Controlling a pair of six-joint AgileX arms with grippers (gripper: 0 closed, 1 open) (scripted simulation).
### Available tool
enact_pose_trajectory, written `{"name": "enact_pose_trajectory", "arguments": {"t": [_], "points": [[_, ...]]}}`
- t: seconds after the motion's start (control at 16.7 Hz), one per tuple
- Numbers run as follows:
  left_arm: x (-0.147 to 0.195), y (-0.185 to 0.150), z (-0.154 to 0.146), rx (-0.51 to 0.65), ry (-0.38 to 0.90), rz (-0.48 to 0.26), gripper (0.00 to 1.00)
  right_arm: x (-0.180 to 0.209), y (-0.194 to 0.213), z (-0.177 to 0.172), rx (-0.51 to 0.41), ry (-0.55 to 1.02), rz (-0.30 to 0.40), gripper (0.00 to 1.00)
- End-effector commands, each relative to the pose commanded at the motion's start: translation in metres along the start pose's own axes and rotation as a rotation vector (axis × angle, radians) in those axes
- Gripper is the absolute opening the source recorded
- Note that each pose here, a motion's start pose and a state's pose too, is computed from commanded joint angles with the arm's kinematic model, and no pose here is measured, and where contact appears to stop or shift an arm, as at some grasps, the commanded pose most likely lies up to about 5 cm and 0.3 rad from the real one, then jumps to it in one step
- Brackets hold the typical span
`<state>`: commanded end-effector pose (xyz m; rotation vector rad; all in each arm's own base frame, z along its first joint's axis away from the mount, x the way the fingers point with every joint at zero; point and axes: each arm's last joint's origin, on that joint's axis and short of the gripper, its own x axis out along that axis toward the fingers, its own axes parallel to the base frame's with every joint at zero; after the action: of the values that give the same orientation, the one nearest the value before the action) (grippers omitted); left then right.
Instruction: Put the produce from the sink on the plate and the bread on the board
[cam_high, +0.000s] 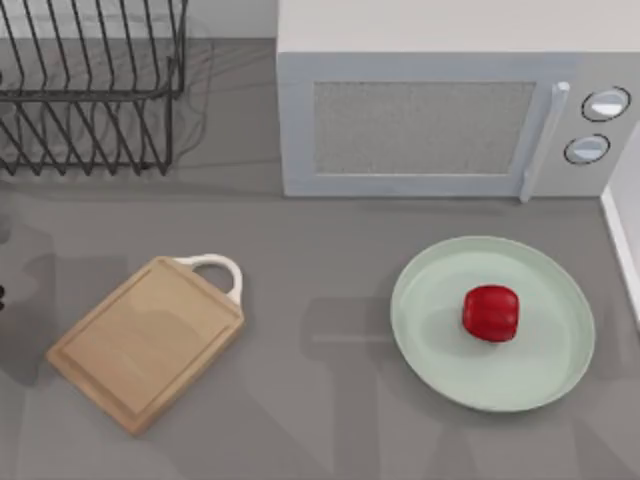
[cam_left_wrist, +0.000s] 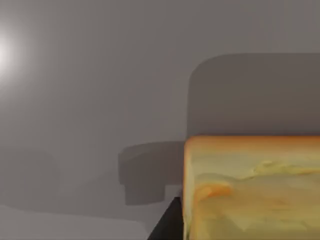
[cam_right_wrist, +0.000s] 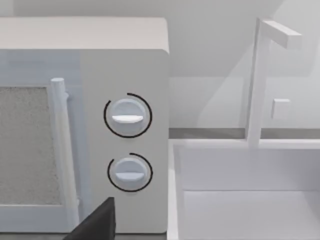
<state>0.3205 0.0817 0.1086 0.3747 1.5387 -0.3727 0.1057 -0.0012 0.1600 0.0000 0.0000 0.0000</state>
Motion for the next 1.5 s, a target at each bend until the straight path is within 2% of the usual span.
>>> {"name": "enact_pose_trajectory", "arguments": {"t": [0.3,0.84,1.2,1.5], "points": [[-0.016,0.001,0.002,-0.003,-0.014,0.002,0.0,0.0,0.0,0.0,0.0,0.0,0.0,1.0],[-0.103,-0.001,0.001,-0.001,-0.009,-0.003,0.0,0.0,0.0,0.0,0.0,0.0,0.0,1.0],[-0.103,-0.002,0.003,-0.005,-0.008,-0.003,0.0,0.0,0.0,0.0,0.0,0.0,0.0,1.0],[-0.097,-0.035,0.033,-0.075,-0.005,-0.003,0.0,0.0,0.0,0.0,0.0,0.0,0.0,1.0]]}}
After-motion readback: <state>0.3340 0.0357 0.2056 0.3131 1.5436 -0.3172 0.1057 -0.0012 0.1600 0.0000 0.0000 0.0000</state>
